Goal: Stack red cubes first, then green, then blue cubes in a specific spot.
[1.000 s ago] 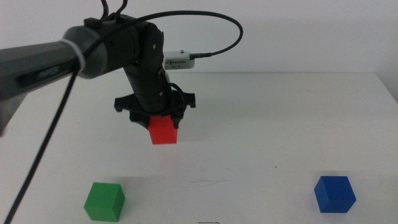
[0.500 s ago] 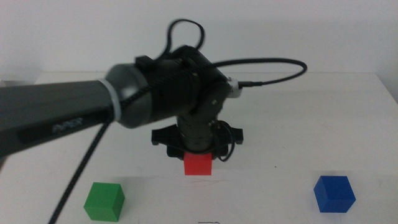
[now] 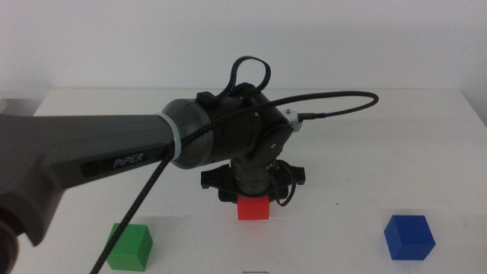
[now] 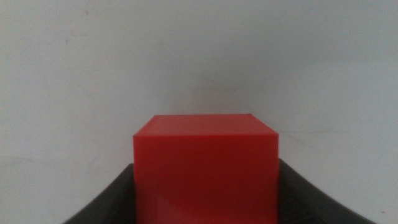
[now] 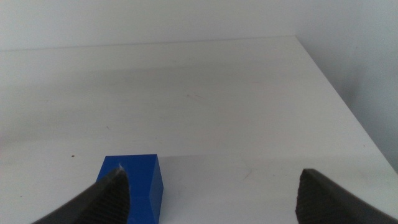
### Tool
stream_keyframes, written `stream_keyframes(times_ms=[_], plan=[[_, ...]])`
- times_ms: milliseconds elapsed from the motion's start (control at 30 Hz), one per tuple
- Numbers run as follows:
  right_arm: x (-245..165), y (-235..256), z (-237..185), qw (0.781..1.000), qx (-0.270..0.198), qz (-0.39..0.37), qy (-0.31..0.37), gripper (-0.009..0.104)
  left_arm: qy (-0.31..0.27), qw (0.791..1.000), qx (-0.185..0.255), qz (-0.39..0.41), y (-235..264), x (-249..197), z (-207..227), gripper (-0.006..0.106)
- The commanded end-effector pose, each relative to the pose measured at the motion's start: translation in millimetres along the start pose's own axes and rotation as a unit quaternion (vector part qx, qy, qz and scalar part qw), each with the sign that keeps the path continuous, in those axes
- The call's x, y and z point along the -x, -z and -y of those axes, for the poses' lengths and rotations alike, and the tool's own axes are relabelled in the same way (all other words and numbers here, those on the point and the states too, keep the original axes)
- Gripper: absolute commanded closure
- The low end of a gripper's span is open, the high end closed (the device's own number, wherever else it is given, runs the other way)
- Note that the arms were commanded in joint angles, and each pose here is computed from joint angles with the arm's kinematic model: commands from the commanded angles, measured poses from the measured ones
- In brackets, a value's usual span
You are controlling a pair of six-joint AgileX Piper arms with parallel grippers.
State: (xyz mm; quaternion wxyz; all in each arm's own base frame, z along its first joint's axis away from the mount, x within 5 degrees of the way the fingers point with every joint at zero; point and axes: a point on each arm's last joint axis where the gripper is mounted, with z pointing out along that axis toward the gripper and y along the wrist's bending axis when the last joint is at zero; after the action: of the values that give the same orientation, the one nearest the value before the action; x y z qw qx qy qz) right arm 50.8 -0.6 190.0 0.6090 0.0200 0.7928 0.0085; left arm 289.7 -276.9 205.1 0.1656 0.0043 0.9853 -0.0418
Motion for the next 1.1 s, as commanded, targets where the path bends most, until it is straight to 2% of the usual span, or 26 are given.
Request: stream_keyframes(times_ms=[0, 833, 933, 1067], plan=[[15, 6, 0, 0.998, -0.001, 0.061, 0.008, 0.015, 0.010, 0.999, -0.028, 0.037, 24, 10, 3, 0.102], [15, 6, 0, 0.998, -0.001, 0.061, 0.008, 0.015, 0.009, 0.999, -0.021, 0.036, 3, 9, 7, 0.102], [15, 6, 0, 0.998, -0.001, 0.061, 0.008, 0.015, 0.027, 0.999, -0.025, 0.033, 3, 9, 7, 0.099], [15, 6, 0, 0.998, -0.001, 0.061, 0.008, 0.015, 0.036, 0.999, -0.023, 0.033, 3, 9, 7, 0.090]])
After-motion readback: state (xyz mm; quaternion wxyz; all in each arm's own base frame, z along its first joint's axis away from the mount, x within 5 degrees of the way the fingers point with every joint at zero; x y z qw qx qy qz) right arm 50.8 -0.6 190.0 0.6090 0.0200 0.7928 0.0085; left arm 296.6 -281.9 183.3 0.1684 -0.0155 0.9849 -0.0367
